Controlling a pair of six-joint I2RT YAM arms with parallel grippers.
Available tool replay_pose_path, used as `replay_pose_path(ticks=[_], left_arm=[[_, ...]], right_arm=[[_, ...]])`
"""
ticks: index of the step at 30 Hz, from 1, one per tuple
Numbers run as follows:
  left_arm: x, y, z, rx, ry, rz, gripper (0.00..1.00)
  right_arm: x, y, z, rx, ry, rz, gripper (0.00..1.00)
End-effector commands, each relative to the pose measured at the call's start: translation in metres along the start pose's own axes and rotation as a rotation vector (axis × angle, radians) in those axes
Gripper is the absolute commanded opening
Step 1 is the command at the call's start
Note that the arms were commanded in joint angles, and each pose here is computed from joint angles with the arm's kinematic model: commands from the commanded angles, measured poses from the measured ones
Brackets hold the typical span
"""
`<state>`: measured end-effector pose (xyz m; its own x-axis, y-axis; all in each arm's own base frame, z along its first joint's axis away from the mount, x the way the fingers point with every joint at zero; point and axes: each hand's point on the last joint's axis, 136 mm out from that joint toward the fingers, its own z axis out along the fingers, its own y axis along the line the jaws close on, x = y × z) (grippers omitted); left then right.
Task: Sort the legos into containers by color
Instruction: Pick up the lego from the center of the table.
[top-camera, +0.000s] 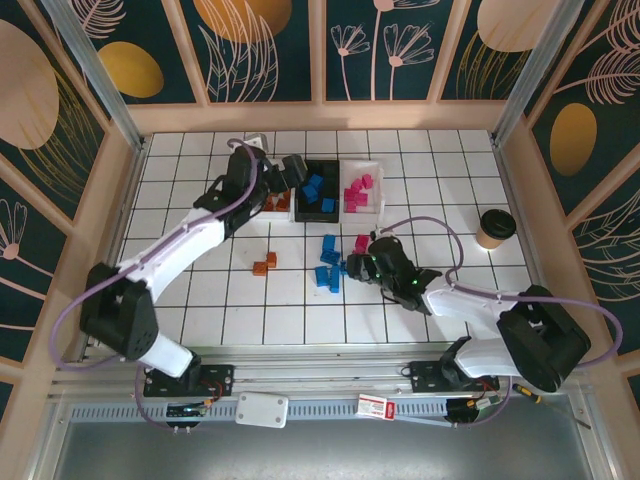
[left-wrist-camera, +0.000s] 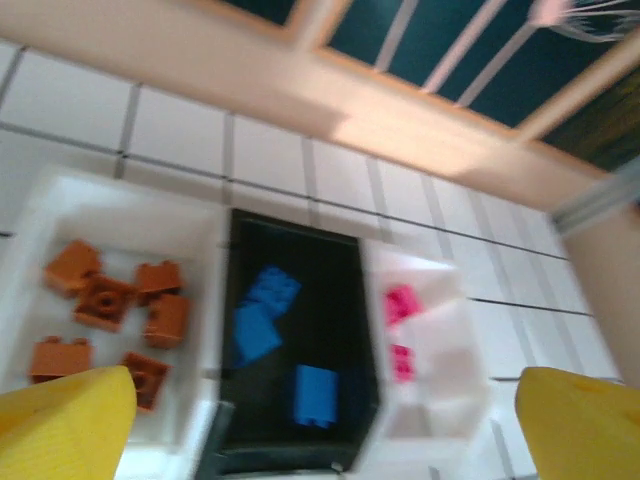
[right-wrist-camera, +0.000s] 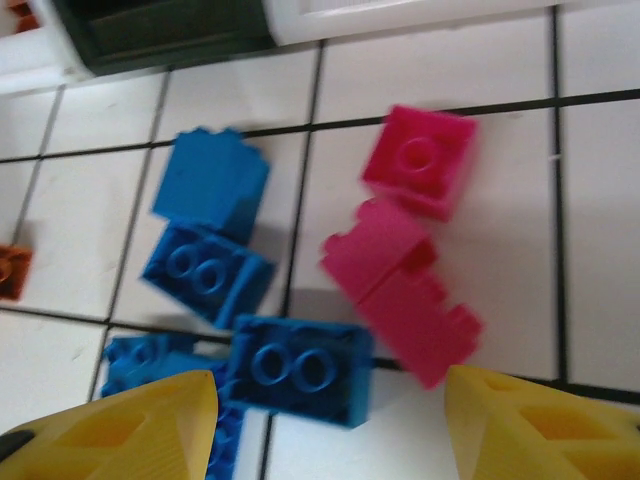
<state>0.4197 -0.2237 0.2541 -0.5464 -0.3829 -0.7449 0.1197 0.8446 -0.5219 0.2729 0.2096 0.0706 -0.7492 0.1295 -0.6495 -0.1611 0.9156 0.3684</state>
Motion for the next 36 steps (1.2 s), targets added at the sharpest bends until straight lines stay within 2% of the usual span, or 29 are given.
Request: replay_pose_path(ticks=[1,9,13,22,26,31,36], left_arm=[[0.026,-0.009,-0.019,0.059,0.021,0.007,0.99],[0.079,0.023,-0.057,0.080,0.063,-0.040,0.99],[0.097,0.044,-0.066,0.040,0.078,-0.039,0.99],[0.126,0.075,-0.072,-0.024,0.115,-0.021,0.98],[0.130,0.080,-0.071,-0.035,0.119,-0.013,0.99],[0.134,0.084,-0.070,-0.048,0.126,-0.005,0.99],[0.138,0.086,-0.069,-0.053,0.137,-0.003,0.99]], right_arm=[[-0.028,-0.008,0.002,0.040,-0.049,-0.003,0.63],[-0.058,-0.010,0.031,0.087,-0.055,0.068,0.63],[-0.050,-0.013,0.050,0.134,0.002,0.098,0.63],[-0.019,-0.023,0.061,0.229,0.073,0.080,0.61],[-0.012,-0.021,0.064,0.226,0.096,0.072,0.53],[-0.013,-0.017,0.058,0.212,0.081,0.058,0.33],[-0.018,-0.016,0.046,0.188,0.046,0.041,0.22]])
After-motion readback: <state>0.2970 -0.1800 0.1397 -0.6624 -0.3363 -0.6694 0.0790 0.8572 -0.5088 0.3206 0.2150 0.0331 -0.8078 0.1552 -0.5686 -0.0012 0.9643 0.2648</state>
